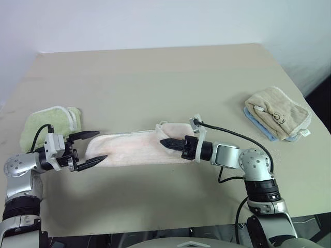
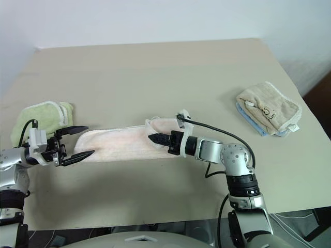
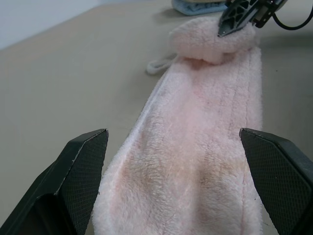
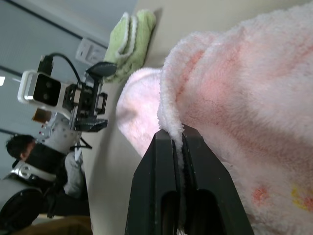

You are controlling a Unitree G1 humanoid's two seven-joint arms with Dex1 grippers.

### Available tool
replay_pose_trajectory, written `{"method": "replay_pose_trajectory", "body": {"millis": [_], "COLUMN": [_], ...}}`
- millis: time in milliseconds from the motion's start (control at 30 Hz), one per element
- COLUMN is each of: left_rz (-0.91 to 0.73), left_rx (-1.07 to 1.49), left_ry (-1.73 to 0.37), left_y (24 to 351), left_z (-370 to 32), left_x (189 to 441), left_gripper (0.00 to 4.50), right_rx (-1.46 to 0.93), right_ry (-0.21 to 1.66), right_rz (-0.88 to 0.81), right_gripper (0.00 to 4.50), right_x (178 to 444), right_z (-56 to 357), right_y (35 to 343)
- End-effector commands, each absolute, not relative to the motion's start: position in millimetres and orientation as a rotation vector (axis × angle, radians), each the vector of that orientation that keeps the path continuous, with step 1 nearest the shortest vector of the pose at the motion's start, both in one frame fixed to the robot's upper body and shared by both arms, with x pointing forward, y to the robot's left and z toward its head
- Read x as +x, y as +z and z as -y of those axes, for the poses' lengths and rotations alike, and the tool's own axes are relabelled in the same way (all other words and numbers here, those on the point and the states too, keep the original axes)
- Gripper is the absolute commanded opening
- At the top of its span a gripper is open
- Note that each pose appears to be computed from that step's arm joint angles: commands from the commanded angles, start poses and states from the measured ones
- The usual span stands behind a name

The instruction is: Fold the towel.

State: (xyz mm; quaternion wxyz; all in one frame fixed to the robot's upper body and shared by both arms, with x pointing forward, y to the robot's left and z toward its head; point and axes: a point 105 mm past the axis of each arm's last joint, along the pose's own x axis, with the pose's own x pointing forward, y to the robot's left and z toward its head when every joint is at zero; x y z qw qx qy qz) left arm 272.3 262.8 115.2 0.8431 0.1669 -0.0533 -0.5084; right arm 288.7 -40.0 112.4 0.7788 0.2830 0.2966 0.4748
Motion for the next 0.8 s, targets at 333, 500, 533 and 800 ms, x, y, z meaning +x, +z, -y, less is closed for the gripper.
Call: {"method": "replay_pose_trajectory", "body": {"millis": [333, 500, 533, 800], "left_rz": [0.136, 0.139, 0.139, 0.145], "left_rx": [0.391, 0.395, 0.396, 0.399], "left_ry": [-1.091, -1.093, -1.093, -1.095], "left_y": [121, 122, 122, 122], "left_z": [-258, -256, -256, -255], "left_x": [275, 276, 277, 281], "left_gripper": [4.5, 4.5, 4.5, 4.5], "right_rx": [0.499, 0.466, 0.468, 0.5], "right_ry": [1.078, 1.065, 1.071, 1.179], "right_rz": [-0.619, -0.609, -0.6, -0.475], "right_gripper": [0.03, 1.04, 1.36, 4.11], "right_x": [285, 287, 287, 278], "right_z": [33, 33, 33, 40], "right_y": [117, 116, 119, 169]}}
